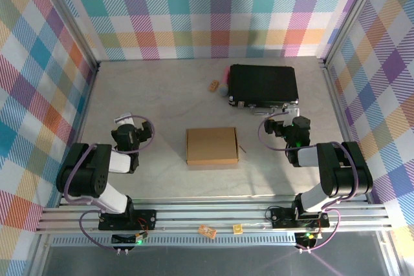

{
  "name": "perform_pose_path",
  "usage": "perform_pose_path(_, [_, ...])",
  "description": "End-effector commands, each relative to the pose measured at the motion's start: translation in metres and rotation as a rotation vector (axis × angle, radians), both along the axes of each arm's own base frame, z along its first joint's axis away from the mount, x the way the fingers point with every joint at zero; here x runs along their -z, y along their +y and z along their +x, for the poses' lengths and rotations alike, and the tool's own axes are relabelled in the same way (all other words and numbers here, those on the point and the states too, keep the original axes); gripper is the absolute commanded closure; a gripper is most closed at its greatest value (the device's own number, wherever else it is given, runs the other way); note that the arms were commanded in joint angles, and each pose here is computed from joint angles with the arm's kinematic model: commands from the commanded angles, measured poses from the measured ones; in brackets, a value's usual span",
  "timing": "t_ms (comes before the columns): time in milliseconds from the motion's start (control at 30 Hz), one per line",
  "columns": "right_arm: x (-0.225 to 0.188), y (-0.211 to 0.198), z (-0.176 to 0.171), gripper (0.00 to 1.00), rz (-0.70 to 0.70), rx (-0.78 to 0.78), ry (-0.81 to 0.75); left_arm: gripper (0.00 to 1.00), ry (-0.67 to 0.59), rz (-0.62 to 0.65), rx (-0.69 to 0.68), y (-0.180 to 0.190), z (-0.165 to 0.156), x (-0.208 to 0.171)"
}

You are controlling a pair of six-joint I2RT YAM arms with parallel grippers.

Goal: Fold the paper box

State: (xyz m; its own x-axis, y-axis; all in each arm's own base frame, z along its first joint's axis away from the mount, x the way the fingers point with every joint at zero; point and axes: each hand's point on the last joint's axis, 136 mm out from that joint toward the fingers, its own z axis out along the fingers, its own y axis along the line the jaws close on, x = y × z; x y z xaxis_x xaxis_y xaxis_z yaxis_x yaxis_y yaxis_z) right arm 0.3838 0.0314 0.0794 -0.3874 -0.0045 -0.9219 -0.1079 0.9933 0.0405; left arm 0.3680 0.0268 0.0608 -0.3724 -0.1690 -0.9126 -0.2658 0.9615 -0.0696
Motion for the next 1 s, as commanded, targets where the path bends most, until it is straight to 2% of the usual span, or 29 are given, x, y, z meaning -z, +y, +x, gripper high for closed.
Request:
perform_pose_path(0, [-0.014,-0.003,0.01,0.01,-0.005,0.013,-0.042,0.0,-0.101,0.011,0.036,-0.007,0.014,-0.028])
perform_pose_path(100, [-0.012,-0.014,0.014,0.01,0.016,0.063,-0.016,0.0,-0.045,0.014,0.083,-0.015,0.026,-0.023])
perform_pose_path(967, [-0.011,-0.014,0.014,0.01,0.018,0.064,-0.015,0.0,-0.046,0.035,0.083,-0.018,0.027,-0.024])
